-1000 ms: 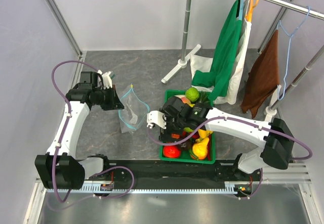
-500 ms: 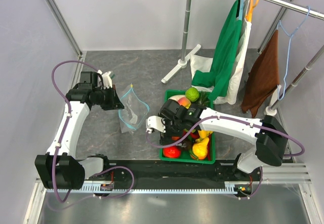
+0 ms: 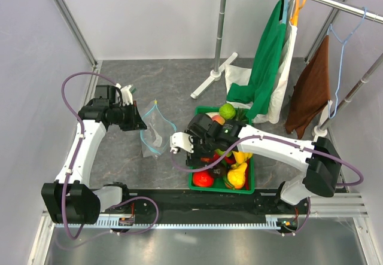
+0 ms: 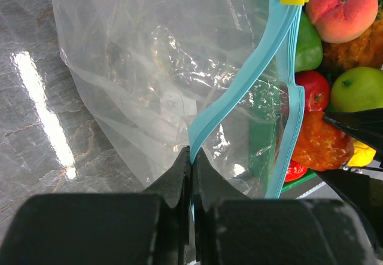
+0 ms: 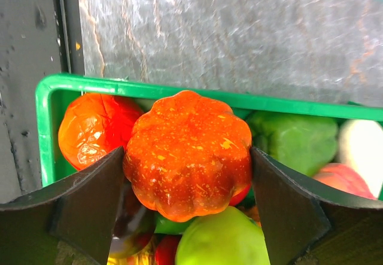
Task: Place the food in the zip-top bag and seal the zipper
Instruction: Pick up the fake vegetable from the bin.
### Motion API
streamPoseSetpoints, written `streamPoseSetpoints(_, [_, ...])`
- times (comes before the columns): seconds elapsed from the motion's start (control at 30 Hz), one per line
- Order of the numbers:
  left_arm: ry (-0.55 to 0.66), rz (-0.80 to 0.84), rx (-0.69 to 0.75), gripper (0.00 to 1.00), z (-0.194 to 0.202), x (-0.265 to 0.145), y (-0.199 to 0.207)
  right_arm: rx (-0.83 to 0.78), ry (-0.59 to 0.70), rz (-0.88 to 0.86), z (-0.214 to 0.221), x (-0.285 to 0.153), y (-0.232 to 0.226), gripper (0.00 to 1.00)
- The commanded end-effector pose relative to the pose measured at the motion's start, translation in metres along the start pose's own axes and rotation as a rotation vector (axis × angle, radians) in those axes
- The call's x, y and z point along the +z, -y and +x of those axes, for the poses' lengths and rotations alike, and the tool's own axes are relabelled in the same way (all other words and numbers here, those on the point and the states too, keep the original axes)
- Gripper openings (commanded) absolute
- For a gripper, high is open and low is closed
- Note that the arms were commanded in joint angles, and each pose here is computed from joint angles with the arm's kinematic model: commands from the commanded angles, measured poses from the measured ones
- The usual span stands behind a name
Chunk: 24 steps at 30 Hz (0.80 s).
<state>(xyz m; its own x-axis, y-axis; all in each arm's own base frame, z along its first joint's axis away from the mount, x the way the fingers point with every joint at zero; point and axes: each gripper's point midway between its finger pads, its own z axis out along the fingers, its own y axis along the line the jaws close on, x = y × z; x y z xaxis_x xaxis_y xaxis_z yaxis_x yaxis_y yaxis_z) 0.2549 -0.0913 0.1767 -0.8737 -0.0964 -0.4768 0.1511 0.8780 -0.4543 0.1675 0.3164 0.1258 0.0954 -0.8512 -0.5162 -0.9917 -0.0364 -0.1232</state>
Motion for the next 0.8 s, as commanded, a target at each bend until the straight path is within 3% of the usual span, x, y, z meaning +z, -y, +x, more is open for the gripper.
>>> streamPoseSetpoints(0.0, [0.034, 0.03, 0.005, 0.02, -0.005, -0.002, 0.008, 0.003, 0.127, 0.059, -0.041, -0.036, 0.012, 0.69])
streamPoseSetpoints(0.17, [0.031, 0.038, 0.005, 0.02, -0.005, -0.002, 0.009, 0.016, 0.269, 0.115, -0.092, -0.075, 0.029, 0.68])
streamPoseSetpoints(0.33, [0.027, 0.049, 0.004, 0.02, -0.005, -0.002, 0.011, 0.013, 0.49, 0.153, -0.161, -0.111, 0.049, 0.67])
streamPoseSetpoints(0.6, [0.018, 0.084, 0.005, 0.02, -0.004, -0.001, 0.016, 0.033, 0.553, 0.15, -0.205, -0.061, 0.08, 0.66])
streamPoseSetpoints(0.77, [0.024, 0.107, 0.023, 0.02, -0.003, -0.005, 0.021, 0.006, 0.445, 0.243, -0.177, -0.008, 0.102, 0.67])
